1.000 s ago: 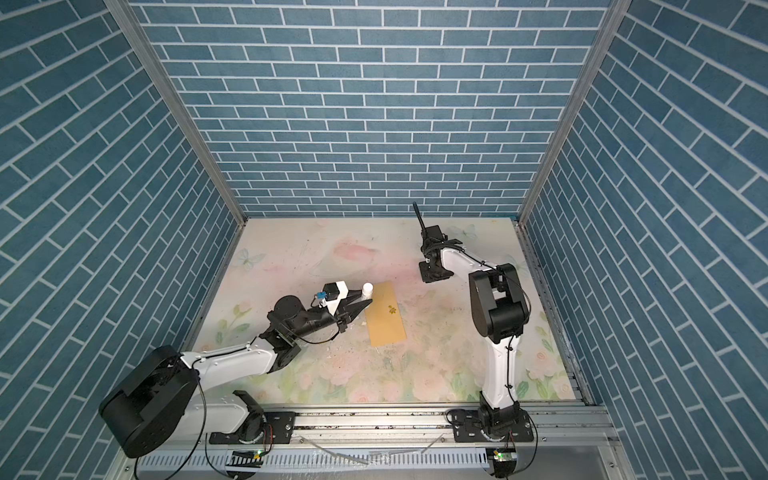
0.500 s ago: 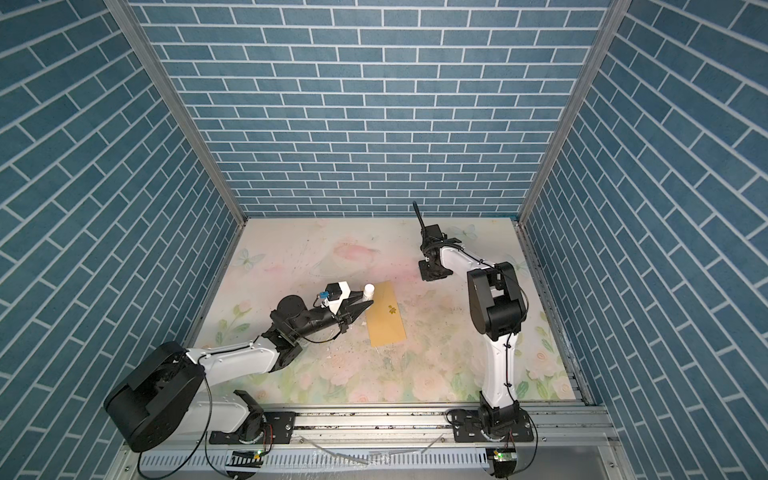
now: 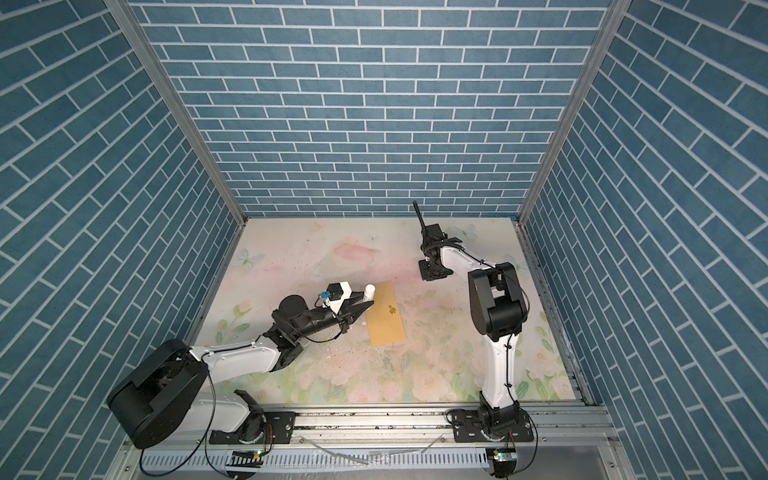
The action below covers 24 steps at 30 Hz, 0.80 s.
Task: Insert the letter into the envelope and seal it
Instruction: 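Bring the clear cap in the right gripper over the glue stick top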
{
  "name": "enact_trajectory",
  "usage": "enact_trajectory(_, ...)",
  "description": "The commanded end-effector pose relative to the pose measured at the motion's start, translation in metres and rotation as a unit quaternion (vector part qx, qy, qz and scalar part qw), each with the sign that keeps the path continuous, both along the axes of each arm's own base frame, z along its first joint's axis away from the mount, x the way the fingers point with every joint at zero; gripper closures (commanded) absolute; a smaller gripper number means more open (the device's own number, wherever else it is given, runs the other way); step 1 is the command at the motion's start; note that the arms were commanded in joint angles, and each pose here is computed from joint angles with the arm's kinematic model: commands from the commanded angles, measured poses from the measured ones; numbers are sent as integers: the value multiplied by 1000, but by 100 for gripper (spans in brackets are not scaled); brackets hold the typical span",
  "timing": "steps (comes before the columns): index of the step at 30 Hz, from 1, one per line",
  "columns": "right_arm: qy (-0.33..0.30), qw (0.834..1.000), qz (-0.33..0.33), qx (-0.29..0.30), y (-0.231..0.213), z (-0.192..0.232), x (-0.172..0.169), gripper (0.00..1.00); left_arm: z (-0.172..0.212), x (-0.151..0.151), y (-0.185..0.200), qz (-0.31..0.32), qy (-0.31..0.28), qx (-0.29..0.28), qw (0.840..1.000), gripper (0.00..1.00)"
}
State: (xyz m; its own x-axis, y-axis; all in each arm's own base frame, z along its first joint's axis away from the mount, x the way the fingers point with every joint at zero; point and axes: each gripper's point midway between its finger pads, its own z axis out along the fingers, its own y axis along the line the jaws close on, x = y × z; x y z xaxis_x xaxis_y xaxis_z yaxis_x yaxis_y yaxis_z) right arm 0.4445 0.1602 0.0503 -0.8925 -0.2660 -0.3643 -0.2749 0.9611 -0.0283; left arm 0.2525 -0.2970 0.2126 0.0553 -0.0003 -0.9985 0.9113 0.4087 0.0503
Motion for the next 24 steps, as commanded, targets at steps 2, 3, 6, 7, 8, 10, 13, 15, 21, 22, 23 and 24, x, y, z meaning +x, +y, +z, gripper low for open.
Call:
enact_trajectory(2, -45, 998, 28, 40, 5, 62, -11, 84, 8, -1, -5, -10, -12, -7, 1000, 100)
enact_trajectory(3, -49, 997, 34, 50, 7, 71, -17, 85, 9, -1, -5, -11, -13, -8, 1000, 100)
enact_trajectory(6, -64, 993, 55, 88, 13, 99, -36, 87, 7, -1, -6, -14, -12, -7, 1000, 100)
enact_trajectory(7, -68, 989, 66, 109, 18, 110, -44, 87, 7, -2, -6, -16, -12, -7, 1000, 100)
enact_trajectory(8, -72, 987, 74, 124, 21, 119, -51, 87, 6, -2, -6, -17, -12, -6, 1000, 100)
enact_trajectory(10, -83, 978, 97, 166, 29, 143, -69, 88, 5, -2, -7, -19, -12, -4, 1000, 100)
enact_trajectory(13, -99, 960, 134, 227, 42, 178, -98, 88, 4, -3, -8, -23, -11, -2, 1000, 100)
enact_trajectory(15, -104, 945, 160, 266, 50, 198, -118, 88, 3, -3, -9, -26, -9, 0, 1000, 100)
enact_trajectory(21, -101, 903, 224, 352, 68, 237, -167, 89, 3, -2, -13, -36, -4, 2, 999, 100)
enact_trajectory(22, -97, 897, 234, 363, 72, 239, -174, 89, 3, -2, -14, -37, -4, 1, 999, 100)
enact_trajectory(23, -94, 892, 241, 370, 75, 241, -179, 89, 3, -3, -14, -38, -3, 1, 999, 100)
enact_trajectory(24, -90, 888, 250, 377, 79, 242, -184, 89, 4, -3, -15, -39, -4, 0, 999, 100)
